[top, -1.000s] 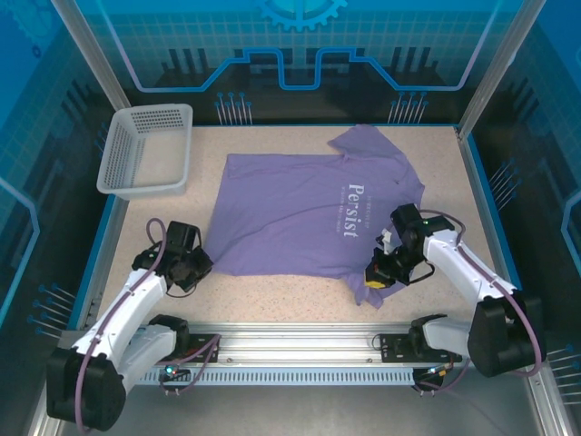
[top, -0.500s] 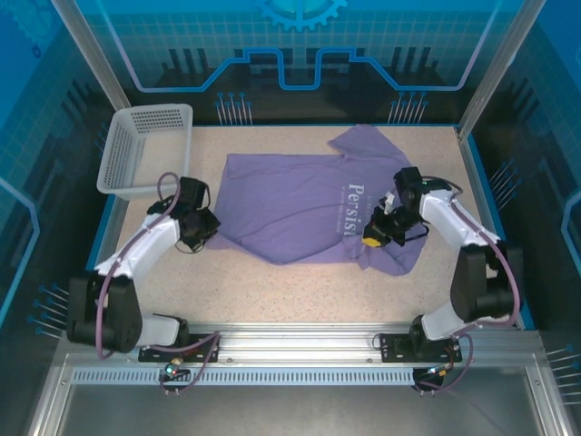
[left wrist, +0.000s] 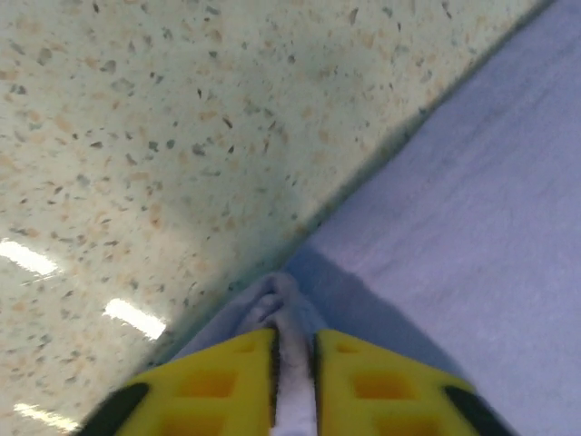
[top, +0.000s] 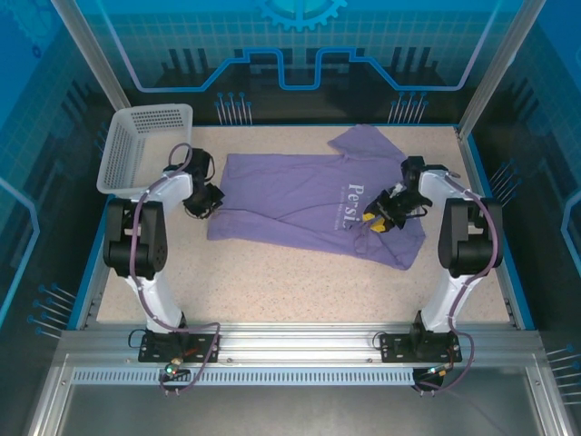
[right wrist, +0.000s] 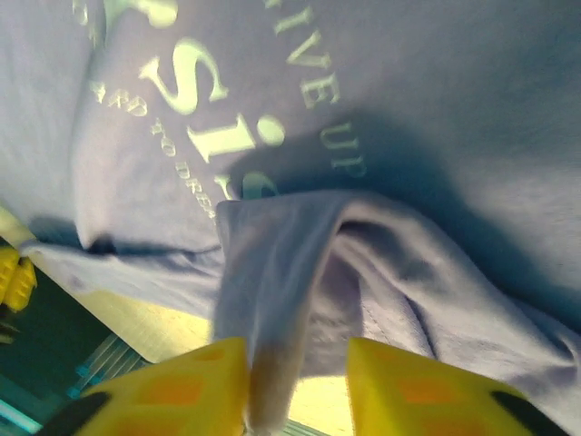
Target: Fold and stack the t-shirts
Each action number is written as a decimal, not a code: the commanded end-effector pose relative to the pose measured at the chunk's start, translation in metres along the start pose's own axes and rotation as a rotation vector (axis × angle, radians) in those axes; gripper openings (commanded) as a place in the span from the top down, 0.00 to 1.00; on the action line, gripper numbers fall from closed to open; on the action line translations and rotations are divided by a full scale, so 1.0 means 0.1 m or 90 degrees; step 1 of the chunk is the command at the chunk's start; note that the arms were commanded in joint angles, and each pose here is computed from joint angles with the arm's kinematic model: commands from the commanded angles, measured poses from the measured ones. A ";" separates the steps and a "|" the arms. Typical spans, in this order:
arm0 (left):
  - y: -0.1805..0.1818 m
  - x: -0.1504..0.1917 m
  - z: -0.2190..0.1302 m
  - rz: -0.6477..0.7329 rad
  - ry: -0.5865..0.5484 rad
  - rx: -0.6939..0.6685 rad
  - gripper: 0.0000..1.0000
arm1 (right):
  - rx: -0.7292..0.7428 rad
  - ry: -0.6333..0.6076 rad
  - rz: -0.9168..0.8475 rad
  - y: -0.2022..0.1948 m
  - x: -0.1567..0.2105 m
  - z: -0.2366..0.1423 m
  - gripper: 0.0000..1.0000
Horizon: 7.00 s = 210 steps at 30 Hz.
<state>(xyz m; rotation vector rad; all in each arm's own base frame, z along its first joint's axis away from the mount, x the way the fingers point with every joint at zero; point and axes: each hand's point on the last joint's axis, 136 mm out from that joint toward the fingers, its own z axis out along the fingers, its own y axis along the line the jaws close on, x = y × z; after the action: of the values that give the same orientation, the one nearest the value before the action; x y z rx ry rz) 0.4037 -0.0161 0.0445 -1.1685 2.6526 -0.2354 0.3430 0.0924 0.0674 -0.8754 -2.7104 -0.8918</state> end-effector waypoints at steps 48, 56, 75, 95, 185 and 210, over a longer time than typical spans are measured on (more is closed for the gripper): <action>1.13 1.56 -0.02 0.109 0.163 -0.255 0.38 | 0.268 -0.107 0.209 -1.92 0.18 -0.31 0.38; 1.02 1.32 -0.73 0.124 0.094 -0.244 0.24 | 0.259 -0.283 0.069 -1.36 0.18 -0.95 0.10; 0.20 1.63 -0.36 0.320 0.195 -0.038 0.50 | 0.287 -0.099 -0.175 -0.80 1.36 0.01 0.53; 0.49 1.45 -0.05 0.332 0.152 -0.162 0.50 | 0.419 -0.087 -0.215 -0.61 1.01 0.33 0.95; -0.50 -0.40 0.33 -0.111 0.052 -0.044 0.58 | -0.039 -0.537 -0.341 2.06 -2.93 -0.12 0.26; -0.57 -0.51 0.19 -0.064 0.015 -0.045 0.84 | -0.060 -0.536 -0.290 1.97 -3.08 0.07 0.95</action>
<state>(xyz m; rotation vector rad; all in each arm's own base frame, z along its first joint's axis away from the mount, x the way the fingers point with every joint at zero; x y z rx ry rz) 0.4859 -0.0223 0.0452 -1.3316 2.6354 -0.2286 0.7003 0.0719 0.0405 -0.8011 -3.6948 -0.7890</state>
